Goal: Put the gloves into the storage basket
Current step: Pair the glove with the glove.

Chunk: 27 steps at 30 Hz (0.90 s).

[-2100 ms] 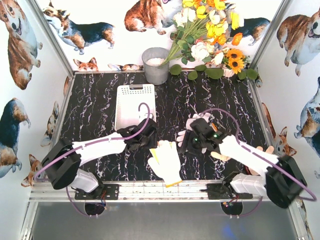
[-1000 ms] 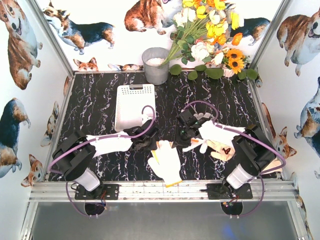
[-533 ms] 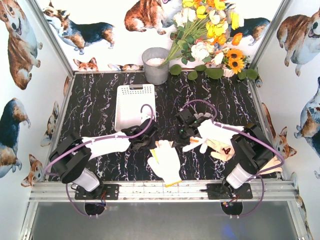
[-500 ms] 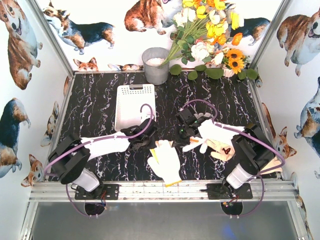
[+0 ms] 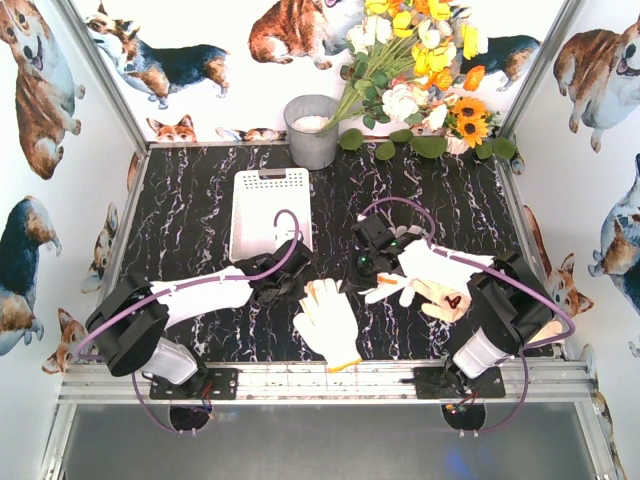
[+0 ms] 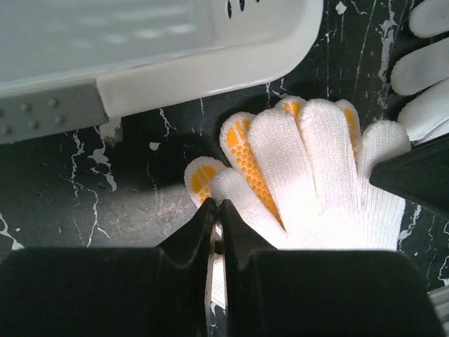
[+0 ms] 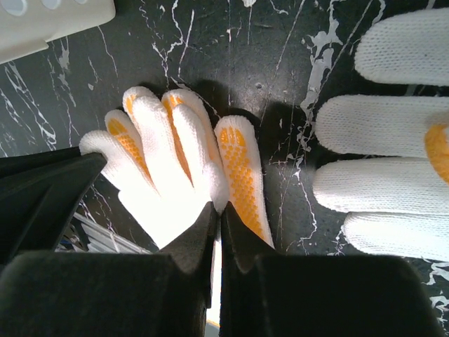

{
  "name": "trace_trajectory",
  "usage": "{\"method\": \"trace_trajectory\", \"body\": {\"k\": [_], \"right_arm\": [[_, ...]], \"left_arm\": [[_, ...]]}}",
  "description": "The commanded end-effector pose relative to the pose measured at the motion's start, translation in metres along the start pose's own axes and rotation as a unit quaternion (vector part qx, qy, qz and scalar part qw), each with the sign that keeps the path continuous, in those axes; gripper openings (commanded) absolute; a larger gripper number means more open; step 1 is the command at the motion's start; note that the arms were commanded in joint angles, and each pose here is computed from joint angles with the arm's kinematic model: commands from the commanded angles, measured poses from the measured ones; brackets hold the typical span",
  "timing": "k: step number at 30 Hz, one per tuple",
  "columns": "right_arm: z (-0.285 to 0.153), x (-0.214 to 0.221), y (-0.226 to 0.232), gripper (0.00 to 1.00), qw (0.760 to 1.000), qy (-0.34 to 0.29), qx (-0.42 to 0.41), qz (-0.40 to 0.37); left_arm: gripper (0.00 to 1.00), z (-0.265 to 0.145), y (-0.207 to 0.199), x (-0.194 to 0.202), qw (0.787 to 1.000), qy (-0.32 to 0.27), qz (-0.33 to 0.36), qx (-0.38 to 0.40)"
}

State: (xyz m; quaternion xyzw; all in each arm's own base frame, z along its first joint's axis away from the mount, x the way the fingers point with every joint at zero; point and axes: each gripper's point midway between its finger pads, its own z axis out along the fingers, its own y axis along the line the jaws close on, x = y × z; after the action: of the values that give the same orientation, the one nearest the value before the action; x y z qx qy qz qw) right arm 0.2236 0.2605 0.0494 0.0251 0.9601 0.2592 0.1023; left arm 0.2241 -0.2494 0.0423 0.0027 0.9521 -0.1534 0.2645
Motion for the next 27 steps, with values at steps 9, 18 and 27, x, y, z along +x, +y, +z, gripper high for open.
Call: {"method": "trace_trajectory", "body": {"k": [9, 18, 27], "right_arm": [[0.013, -0.006, 0.010, 0.00, 1.000, 0.001, -0.016, -0.015], [0.012, -0.005, 0.028, 0.00, 0.999, 0.001, -0.033, -0.037], [0.017, 0.000, 0.042, 0.00, 0.997, 0.004, -0.050, -0.060]], "left_arm": [[0.00, 0.001, 0.031, 0.012, 0.999, 0.002, 0.001, -0.051], [0.00, 0.005, 0.042, 0.019, 0.997, 0.011, 0.009, -0.071], [0.00, 0.010, 0.051, 0.032, 0.996, 0.026, 0.002, -0.085]]}}
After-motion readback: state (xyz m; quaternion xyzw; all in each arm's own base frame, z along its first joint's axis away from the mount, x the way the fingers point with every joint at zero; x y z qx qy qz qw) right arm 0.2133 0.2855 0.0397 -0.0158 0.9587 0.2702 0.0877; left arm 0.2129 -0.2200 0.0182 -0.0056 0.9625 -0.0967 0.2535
